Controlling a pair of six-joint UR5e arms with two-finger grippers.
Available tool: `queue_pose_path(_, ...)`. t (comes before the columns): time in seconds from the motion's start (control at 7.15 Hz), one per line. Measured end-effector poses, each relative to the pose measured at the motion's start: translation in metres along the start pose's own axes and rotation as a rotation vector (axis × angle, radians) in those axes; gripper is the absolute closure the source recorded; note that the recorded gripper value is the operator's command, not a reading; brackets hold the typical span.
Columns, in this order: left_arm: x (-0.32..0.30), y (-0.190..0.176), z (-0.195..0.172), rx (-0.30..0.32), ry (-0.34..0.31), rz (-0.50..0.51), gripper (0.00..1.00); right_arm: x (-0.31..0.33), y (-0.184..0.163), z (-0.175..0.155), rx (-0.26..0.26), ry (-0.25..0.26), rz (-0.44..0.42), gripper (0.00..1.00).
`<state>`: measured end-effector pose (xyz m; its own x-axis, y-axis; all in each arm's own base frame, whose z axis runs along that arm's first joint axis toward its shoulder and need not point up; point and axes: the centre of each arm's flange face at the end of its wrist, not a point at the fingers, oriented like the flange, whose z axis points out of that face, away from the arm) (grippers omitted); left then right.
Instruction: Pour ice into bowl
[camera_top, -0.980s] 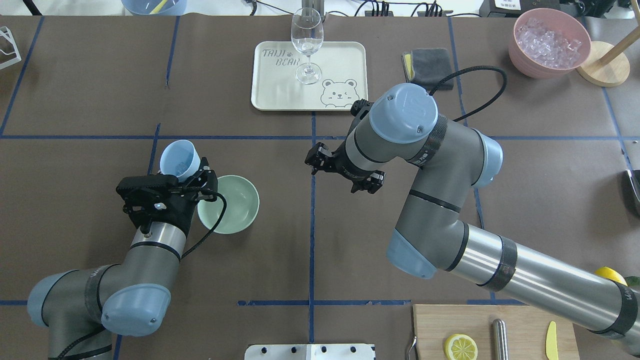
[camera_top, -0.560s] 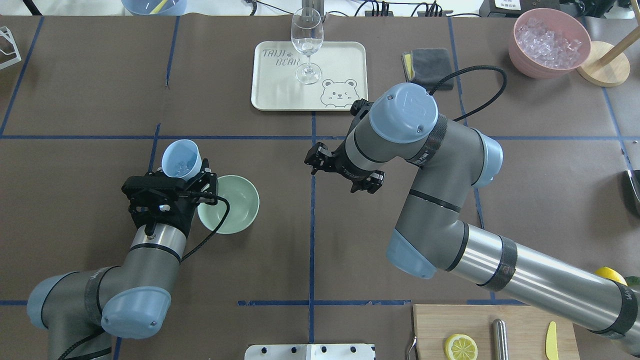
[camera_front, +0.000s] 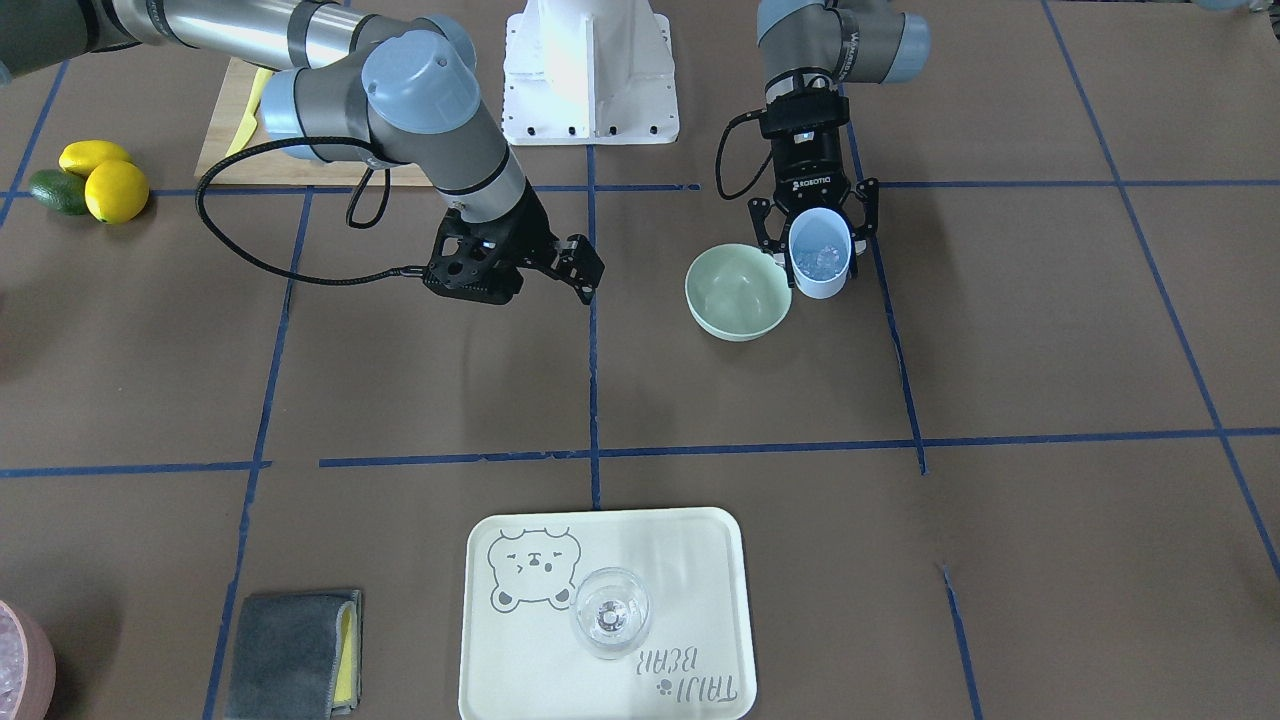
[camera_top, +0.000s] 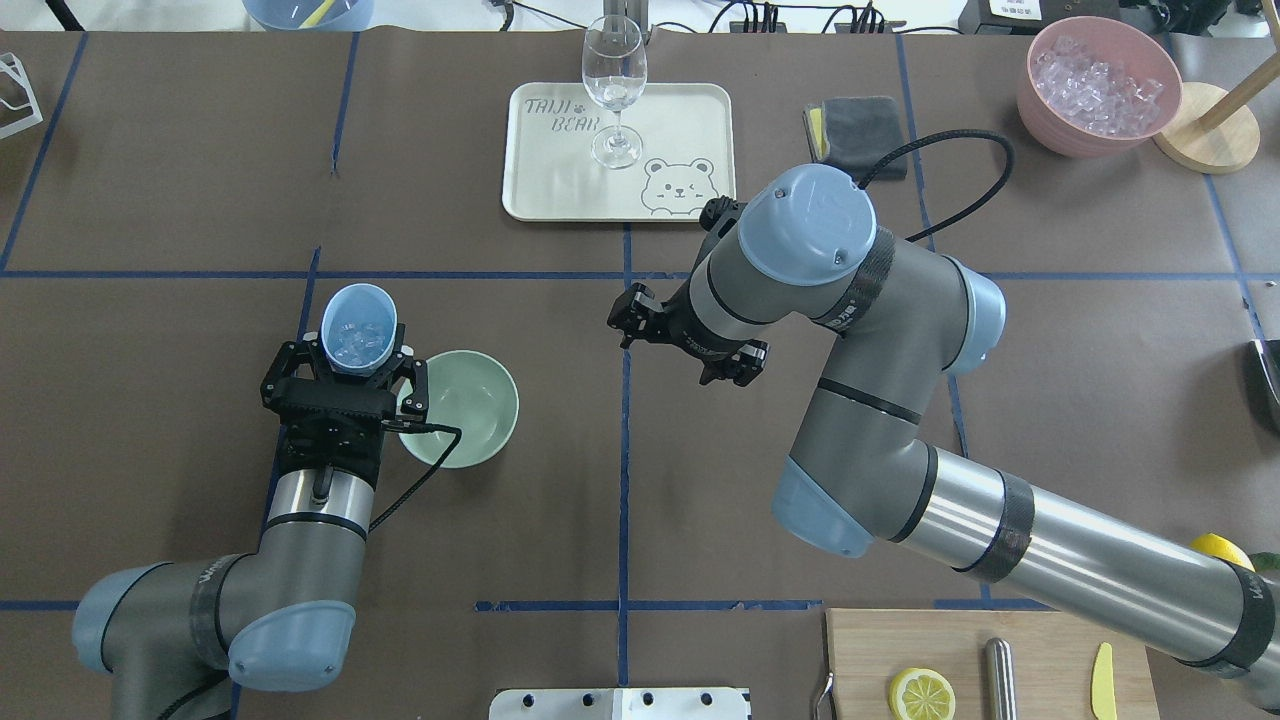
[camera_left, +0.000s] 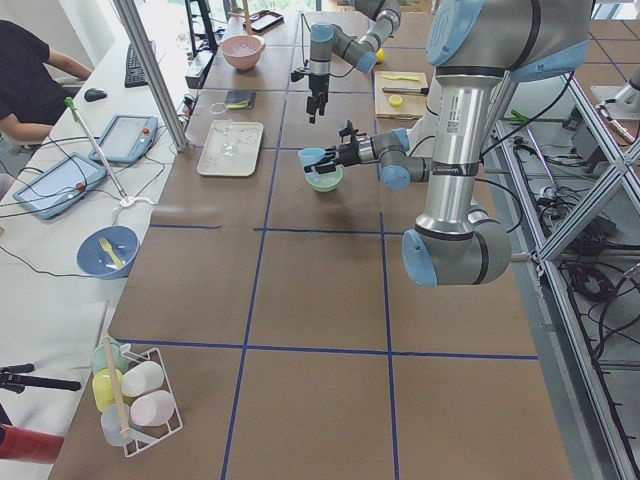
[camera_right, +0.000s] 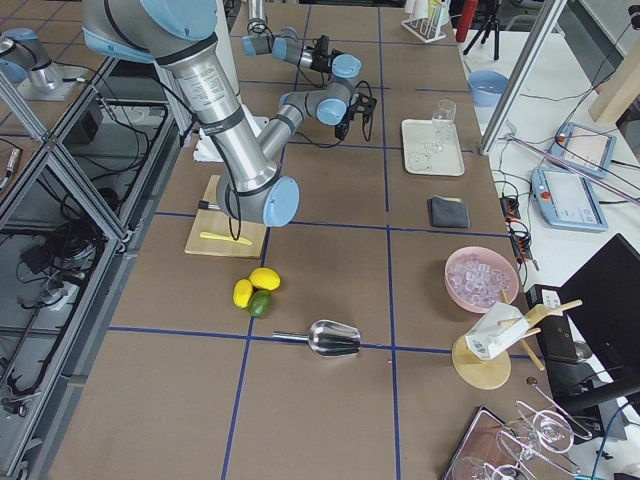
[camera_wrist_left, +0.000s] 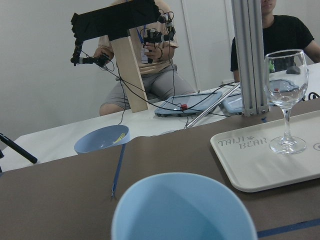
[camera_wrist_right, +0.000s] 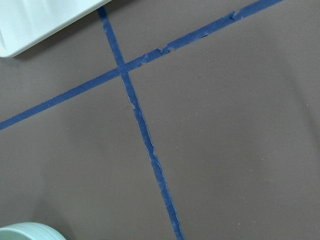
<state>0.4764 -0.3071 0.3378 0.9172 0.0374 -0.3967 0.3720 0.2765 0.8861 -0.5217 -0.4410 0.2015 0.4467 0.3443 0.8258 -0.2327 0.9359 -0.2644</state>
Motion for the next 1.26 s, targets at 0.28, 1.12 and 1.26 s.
queue_pose_path(0.28, -0.001, 0.007, -0.002, 0.049, -0.036, 0.233, 1.00, 0.000, 0.000, 0.000, 0.001, 0.000, 0.000, 0.00)
queue_pose_path(1.12, -0.001, 0.033, -0.002, 0.115, -0.146, 0.837, 1.00, 0.032, 0.001, -0.016, 0.003, -0.005, -0.021, 0.00)
queue_pose_path(1.26, -0.001, 0.034, -0.004, 0.113, -0.152, 0.914, 1.00, 0.034, 0.001, -0.016, 0.003, -0.005, -0.022, 0.00)
